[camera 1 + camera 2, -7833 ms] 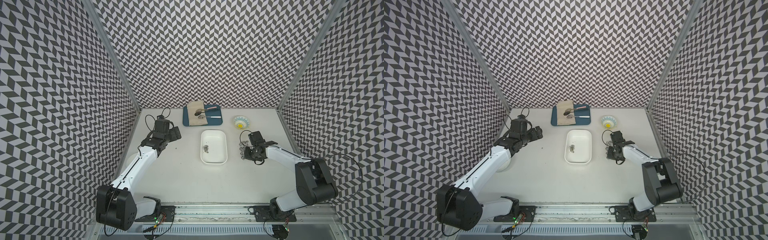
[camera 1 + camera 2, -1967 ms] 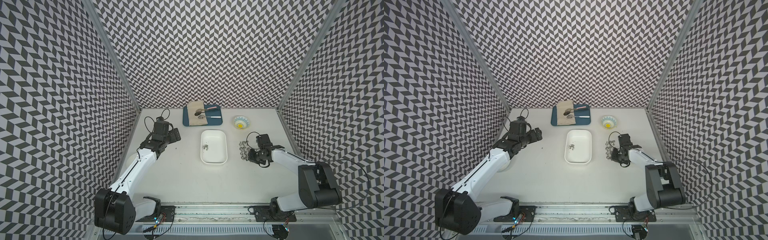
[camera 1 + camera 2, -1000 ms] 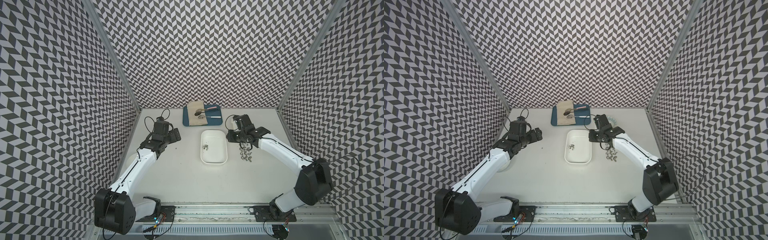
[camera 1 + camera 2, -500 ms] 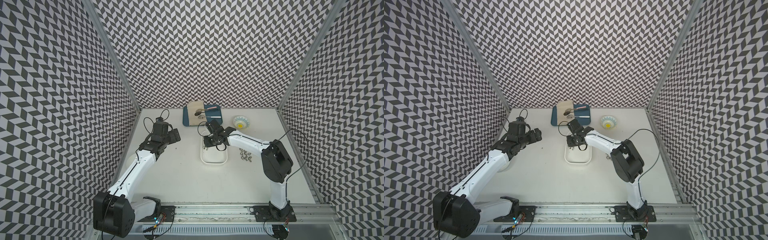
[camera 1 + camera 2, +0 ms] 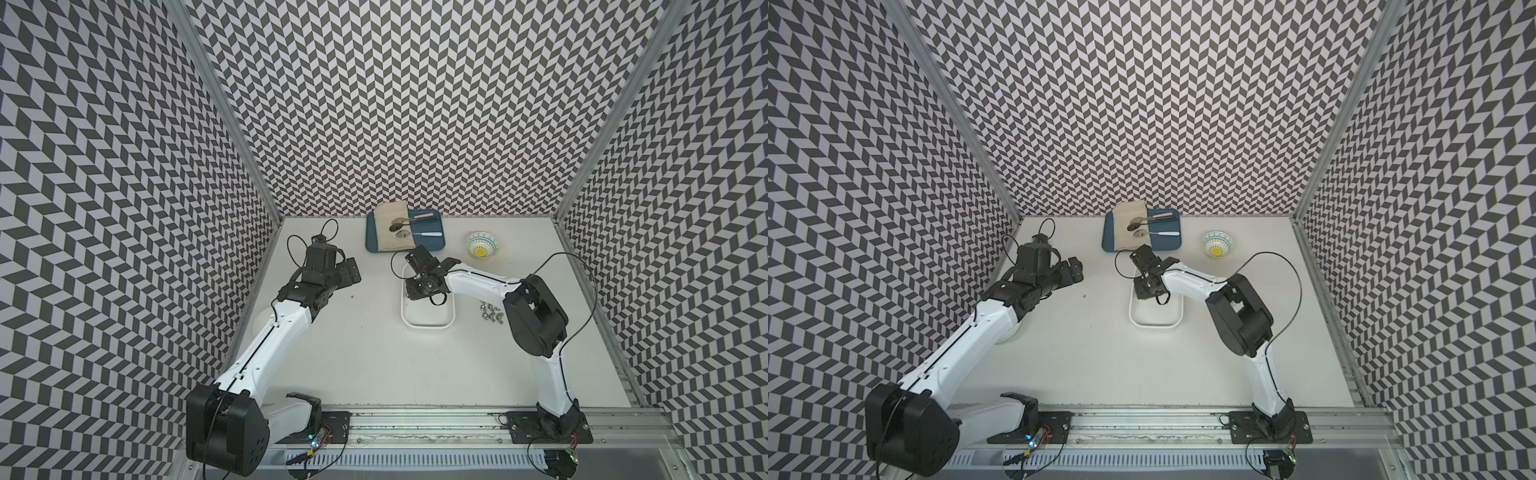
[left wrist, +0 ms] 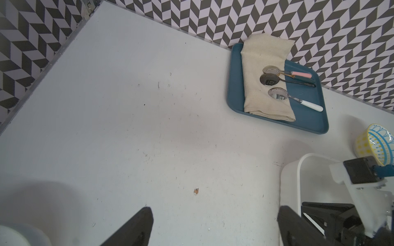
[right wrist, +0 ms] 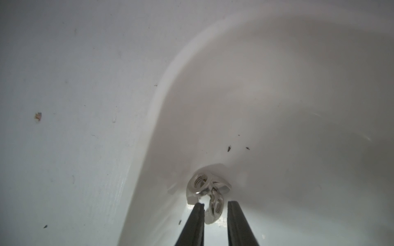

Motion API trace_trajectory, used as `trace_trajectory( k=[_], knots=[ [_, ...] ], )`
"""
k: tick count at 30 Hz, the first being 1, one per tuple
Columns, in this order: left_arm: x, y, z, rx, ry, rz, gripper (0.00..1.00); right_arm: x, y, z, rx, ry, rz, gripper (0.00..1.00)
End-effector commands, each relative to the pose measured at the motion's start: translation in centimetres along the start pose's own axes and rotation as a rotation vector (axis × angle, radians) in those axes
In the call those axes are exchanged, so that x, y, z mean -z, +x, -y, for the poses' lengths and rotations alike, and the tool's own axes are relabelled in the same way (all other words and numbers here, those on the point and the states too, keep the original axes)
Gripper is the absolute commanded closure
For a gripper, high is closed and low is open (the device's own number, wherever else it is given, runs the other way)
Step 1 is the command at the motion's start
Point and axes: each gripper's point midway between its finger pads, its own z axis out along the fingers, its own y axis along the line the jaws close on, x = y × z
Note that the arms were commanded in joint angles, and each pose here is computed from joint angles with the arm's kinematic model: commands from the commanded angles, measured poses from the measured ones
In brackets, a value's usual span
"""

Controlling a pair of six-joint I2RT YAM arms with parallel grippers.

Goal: Take out the wing nut from the storage box
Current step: Pick up the wing nut from the storage box.

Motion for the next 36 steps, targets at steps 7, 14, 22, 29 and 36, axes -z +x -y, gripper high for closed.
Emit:
trace_trajectory(
  k=[7, 14, 22, 29, 36],
  knots=[
    [0.6, -0.3, -0.4, 0.005, -0.013, 0.016, 0.05, -1.5, 0.0, 0.0, 0.016, 0.023, -0.003, 0.77],
    [0.5, -0.4, -0.4, 0.006, -0.014, 0.016, 0.05, -1.9, 0.5, 0.7, 0.014, 0.051, -0.017, 0.85],
    [0.5, -0.6, -0.2, 0.004, -0.010, 0.019, 0.05, 0.0, 0.0, 1.1, 0.011, 0.063, 0.003, 0.90],
    [0.6, -1.0, 0.0, 0.003, -0.005, 0.027, 0.05, 3.9, -1.6, 0.8, -0.007, 0.026, 0.058, 0.92],
    [0.6, -1.1, 0.2, -0.002, 0.001, 0.027, 0.05, 8.1, -2.5, 2.5, -0.069, 0.006, 0.112, 0.93]
  ],
)
